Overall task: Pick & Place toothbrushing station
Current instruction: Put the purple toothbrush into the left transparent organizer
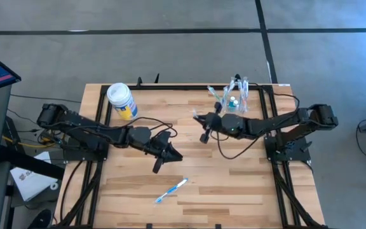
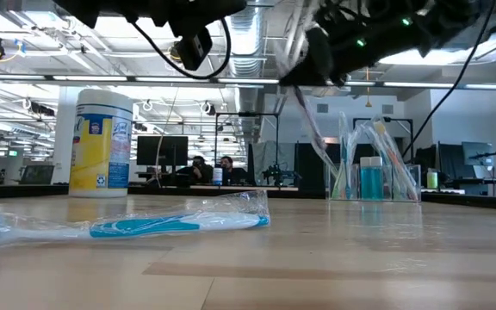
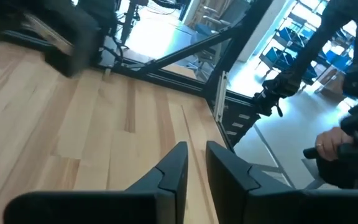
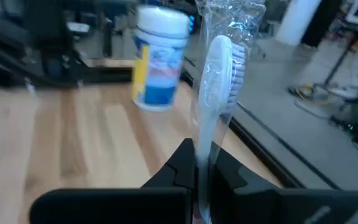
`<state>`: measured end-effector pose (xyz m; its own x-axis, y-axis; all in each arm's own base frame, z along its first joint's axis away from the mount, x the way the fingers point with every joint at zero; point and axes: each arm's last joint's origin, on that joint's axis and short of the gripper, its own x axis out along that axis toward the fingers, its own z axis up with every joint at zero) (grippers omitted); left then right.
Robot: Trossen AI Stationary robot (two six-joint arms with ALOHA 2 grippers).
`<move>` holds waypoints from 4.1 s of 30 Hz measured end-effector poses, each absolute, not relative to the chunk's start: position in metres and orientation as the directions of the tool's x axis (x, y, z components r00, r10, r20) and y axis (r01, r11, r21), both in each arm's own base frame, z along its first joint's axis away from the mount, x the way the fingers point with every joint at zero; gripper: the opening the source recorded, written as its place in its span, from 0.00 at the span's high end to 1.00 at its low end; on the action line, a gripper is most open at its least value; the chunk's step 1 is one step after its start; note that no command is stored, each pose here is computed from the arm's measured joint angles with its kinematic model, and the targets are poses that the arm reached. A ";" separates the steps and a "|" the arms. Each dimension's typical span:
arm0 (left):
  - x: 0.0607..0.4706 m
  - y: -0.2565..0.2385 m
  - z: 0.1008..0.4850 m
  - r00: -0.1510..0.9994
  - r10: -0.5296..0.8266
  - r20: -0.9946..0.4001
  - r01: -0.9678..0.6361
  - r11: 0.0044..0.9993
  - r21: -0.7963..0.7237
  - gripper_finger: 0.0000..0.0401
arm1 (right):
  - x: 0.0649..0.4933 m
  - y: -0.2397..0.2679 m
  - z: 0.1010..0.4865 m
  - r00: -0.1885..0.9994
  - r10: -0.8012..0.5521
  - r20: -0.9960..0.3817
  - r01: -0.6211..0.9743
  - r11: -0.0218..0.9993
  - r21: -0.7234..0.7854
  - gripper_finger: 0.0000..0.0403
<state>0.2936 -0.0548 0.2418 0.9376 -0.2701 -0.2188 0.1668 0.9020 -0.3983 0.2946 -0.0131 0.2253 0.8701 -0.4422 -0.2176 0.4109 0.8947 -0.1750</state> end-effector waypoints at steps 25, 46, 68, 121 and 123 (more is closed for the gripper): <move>0.285 -0.068 0.224 0.959 -0.129 -0.252 0.043 0.947 -0.317 0.88 | 0.223 -0.072 0.201 0.639 -0.769 0.031 0.769 0.639 0.022 0.98; 0.285 -0.068 0.226 0.964 -0.124 -0.236 0.051 0.954 -0.295 0.88 | 0.222 -0.114 0.176 0.510 -0.859 0.049 0.857 0.512 0.063 0.98; 0.285 -0.068 0.226 0.964 -0.125 -0.235 0.052 0.954 -0.296 0.88 | 0.217 -0.116 0.186 0.494 -0.866 0.077 0.867 0.497 0.020 0.98; 0.285 -0.068 0.226 0.964 -0.126 -0.234 0.057 0.958 -0.282 0.88 | 0.222 -0.120 0.168 0.494 -0.869 0.033 0.869 0.492 -0.045 0.98; 0.285 -0.068 0.226 0.964 -0.127 -0.235 0.057 0.958 -0.282 0.88 | 0.225 -0.121 0.161 0.495 -0.869 0.031 0.869 0.493 -0.040 0.98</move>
